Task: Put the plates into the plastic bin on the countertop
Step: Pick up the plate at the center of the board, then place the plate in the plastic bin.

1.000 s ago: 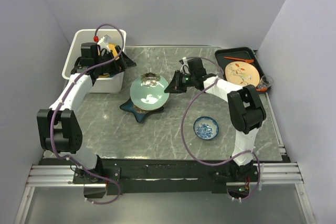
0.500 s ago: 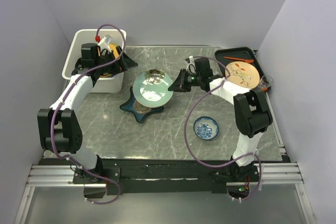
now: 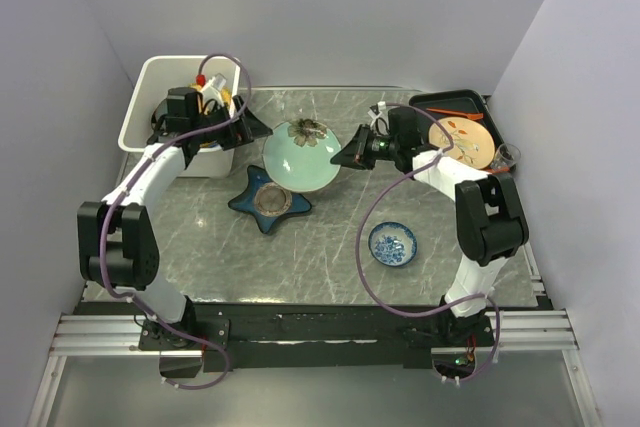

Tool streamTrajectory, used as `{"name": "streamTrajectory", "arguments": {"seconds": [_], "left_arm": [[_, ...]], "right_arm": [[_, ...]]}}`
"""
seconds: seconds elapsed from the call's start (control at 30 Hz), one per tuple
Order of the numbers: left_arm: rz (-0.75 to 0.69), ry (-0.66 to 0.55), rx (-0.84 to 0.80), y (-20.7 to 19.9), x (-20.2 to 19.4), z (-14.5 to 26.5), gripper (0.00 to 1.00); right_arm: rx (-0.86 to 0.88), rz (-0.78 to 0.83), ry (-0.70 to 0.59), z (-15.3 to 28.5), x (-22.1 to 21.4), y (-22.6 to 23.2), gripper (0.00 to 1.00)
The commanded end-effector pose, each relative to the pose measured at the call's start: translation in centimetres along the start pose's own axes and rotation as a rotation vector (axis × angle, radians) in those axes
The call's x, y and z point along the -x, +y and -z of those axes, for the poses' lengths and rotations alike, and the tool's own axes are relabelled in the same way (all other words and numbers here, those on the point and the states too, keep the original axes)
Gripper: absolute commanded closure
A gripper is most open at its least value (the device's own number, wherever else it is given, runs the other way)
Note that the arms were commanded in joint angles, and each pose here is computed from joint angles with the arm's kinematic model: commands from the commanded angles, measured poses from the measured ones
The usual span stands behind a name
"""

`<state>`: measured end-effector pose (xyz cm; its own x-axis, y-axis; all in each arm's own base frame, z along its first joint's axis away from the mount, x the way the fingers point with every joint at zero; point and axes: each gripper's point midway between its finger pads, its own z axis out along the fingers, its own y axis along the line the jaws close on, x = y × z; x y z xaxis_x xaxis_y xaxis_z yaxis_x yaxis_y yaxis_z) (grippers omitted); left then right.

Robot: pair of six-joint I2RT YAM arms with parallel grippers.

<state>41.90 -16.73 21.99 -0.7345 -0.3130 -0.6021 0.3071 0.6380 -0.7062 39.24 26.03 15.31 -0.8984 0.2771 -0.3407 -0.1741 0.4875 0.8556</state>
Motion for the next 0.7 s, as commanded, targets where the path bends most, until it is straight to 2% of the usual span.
{"name": "streamTrajectory", "arguments": {"seconds": [0.0, 0.33, 0.63, 0.67], "left_arm": [[-0.043, 0.031, -0.063, -1.7, -0.3, -0.9, 0.1], [-0.061, 0.089, -0.087, -2.6, -2.3, -2.6, 0.21], [-0.054, 0.098, -0.137, -3.9, -2.9, -3.1, 0.39], [-0.056, 0.103, -0.142, -4.1, -3.0, -3.2, 0.45]], "right_arm": [[0.198, 0.141, -0.088, 3.2, 2.6, 7.3, 1.0], [0.218, 0.167, -0.121, 4.4, 3.0, 8.7, 1.0], [0.228, 0.166, -0.121, 4.6, 2.7, 8.8, 1.0], [0.232, 0.17, -0.119, 4.6, 2.7, 8.9, 1.0]]}}
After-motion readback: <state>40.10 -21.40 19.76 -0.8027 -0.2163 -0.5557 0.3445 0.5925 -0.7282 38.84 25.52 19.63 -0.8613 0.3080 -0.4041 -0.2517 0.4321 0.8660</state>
